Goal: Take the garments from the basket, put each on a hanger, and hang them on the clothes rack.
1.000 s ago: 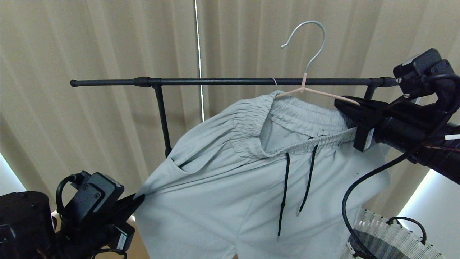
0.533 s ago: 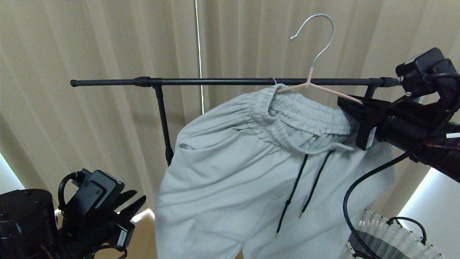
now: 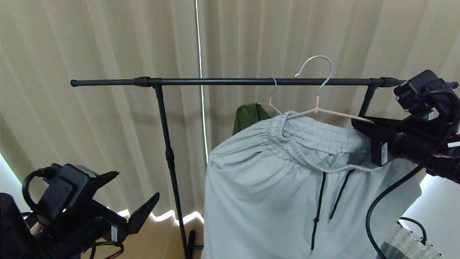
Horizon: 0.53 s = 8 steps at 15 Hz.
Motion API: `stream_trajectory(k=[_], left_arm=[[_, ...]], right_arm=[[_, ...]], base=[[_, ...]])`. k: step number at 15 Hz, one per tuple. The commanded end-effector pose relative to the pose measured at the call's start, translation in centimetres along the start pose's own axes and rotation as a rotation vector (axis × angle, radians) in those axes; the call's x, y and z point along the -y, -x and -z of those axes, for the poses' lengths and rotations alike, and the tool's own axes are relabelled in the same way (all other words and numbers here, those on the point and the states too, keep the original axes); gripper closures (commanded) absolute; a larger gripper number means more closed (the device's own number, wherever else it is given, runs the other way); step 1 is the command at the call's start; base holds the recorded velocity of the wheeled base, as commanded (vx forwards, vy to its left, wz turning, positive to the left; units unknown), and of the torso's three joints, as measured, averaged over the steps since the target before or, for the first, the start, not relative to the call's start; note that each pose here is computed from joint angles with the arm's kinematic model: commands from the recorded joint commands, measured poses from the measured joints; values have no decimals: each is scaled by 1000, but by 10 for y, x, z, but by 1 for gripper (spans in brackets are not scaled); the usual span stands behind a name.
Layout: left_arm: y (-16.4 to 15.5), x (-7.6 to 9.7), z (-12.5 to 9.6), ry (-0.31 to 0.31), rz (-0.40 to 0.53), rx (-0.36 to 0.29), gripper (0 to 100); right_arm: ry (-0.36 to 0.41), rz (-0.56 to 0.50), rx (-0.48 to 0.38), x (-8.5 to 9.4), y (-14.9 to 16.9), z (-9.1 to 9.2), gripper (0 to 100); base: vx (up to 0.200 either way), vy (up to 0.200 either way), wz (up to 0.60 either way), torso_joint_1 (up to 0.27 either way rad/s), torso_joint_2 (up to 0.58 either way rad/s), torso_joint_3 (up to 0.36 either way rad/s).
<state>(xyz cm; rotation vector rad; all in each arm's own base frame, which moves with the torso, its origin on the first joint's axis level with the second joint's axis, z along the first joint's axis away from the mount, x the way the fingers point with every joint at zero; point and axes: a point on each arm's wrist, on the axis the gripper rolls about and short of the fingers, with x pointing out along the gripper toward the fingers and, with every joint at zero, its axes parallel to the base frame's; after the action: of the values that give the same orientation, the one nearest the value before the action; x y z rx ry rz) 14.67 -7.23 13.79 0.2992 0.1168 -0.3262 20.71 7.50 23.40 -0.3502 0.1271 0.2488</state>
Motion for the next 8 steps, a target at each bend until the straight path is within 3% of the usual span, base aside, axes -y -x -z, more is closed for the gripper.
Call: stream_trajectory(k=[1,3,5,8], left_arm=[[15,-7,-6,59,-34,64,0],[28,-11,-1,105,-50,75,0],[26,-11,-6,110,-34,97,0],[32,-15,-15,114,-53,155,0]], right_arm=[[-9,59,-28,16,20,2,100],[-16,102,-78,26,32,8,100],[-26,147,-138,38,43,9,100],[-29,162,-198,40,57,15,100]], base=[[0,0,0,0,0,0],[0,0,0,0,0,0],[0,0,0,0,0,0],[0,0,0,0,0,0]])
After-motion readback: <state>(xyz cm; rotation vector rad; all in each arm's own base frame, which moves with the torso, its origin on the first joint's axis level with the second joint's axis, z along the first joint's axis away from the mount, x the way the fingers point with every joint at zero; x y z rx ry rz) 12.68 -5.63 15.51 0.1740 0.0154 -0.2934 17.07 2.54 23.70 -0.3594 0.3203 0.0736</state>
